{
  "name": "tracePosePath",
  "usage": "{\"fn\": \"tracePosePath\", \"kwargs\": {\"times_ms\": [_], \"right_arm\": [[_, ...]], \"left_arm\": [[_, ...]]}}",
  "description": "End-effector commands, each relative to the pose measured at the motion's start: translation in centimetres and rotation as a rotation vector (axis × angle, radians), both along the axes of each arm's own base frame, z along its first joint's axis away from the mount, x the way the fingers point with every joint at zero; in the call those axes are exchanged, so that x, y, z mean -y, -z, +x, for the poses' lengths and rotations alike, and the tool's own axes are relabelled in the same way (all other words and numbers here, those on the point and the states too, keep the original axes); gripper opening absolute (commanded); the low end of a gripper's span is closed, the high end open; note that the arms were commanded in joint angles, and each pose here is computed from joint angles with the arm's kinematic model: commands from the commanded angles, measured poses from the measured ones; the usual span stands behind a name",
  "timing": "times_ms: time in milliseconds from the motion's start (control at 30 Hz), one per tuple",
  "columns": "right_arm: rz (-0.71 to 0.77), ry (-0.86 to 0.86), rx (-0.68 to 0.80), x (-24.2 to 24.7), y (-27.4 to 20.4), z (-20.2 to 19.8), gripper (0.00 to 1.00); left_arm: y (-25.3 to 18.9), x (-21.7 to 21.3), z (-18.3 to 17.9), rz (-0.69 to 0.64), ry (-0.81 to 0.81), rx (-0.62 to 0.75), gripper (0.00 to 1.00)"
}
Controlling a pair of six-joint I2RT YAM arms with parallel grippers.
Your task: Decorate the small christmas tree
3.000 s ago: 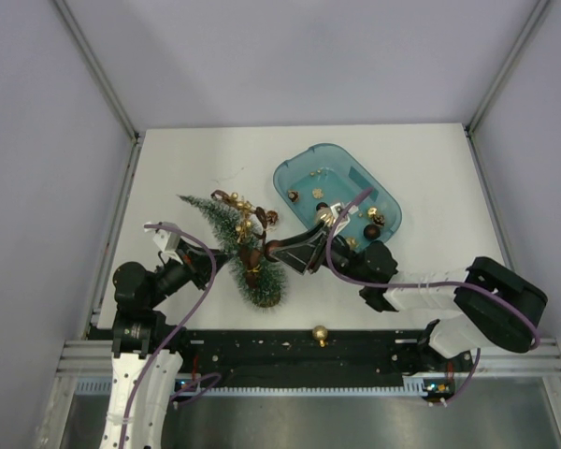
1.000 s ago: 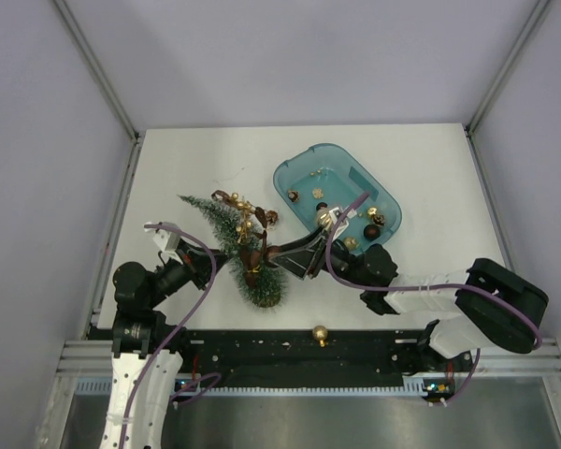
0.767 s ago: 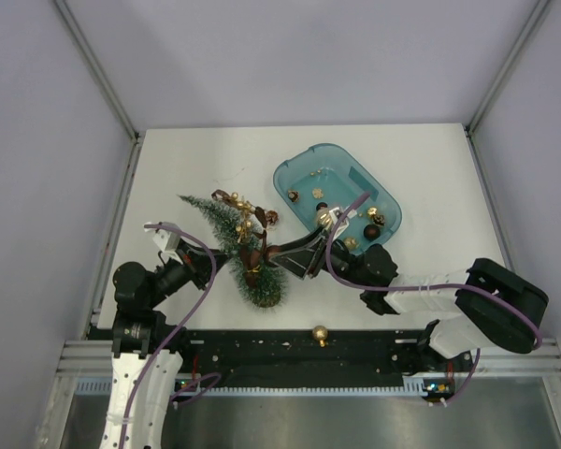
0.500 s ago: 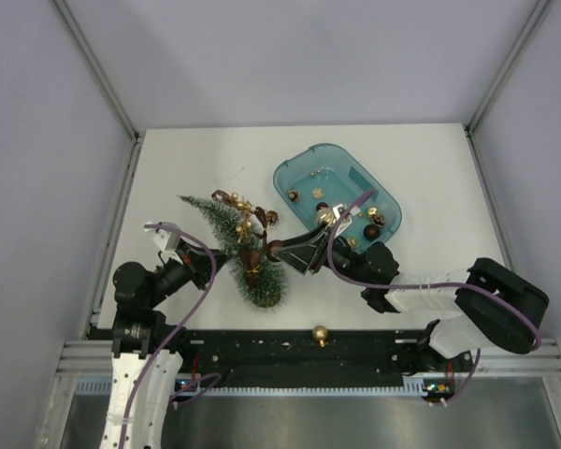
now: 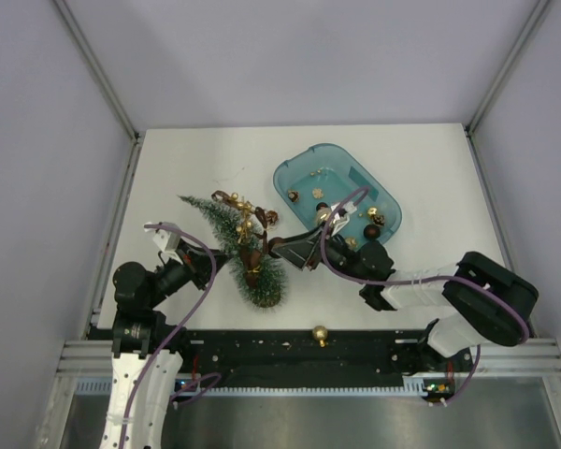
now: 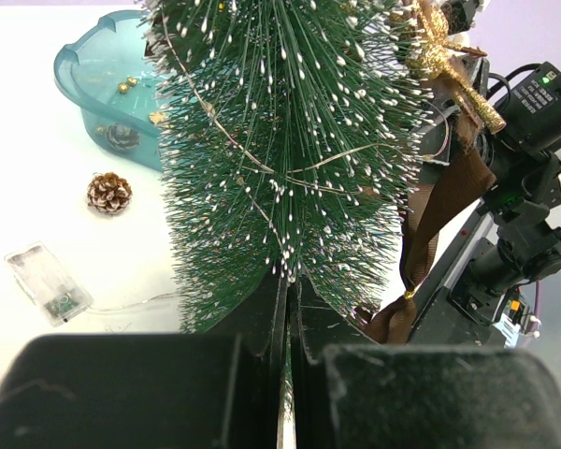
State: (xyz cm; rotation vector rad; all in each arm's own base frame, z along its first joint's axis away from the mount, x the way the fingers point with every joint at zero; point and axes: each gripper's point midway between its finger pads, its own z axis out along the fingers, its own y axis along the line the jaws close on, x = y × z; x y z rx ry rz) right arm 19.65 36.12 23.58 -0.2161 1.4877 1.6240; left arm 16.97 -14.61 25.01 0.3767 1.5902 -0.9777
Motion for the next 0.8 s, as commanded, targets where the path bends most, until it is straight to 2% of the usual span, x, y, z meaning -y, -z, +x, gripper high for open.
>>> {"fn": "tracePosePath", "kwargs": {"times_ms": [0,500,767], "right_arm": [[0.354,0.049,0.279,2.9,-10.5,-0.9,0.0],[0.346,0.04,0.19,2.8,-8.9,-0.4,0.0],[0.347,0.003,0.118,2.7,-7.9,-0.5,0.27]], "left_arm": [[-1.3,0.2,-0.8,-0.002,0.016,0.068,0.0],[-1.3,0.1,-0.7,-0.004,0.014,0.065,0.0],[-1.3,0.1,-0.7,-0.004,0.01,0.065,0.0]]}}
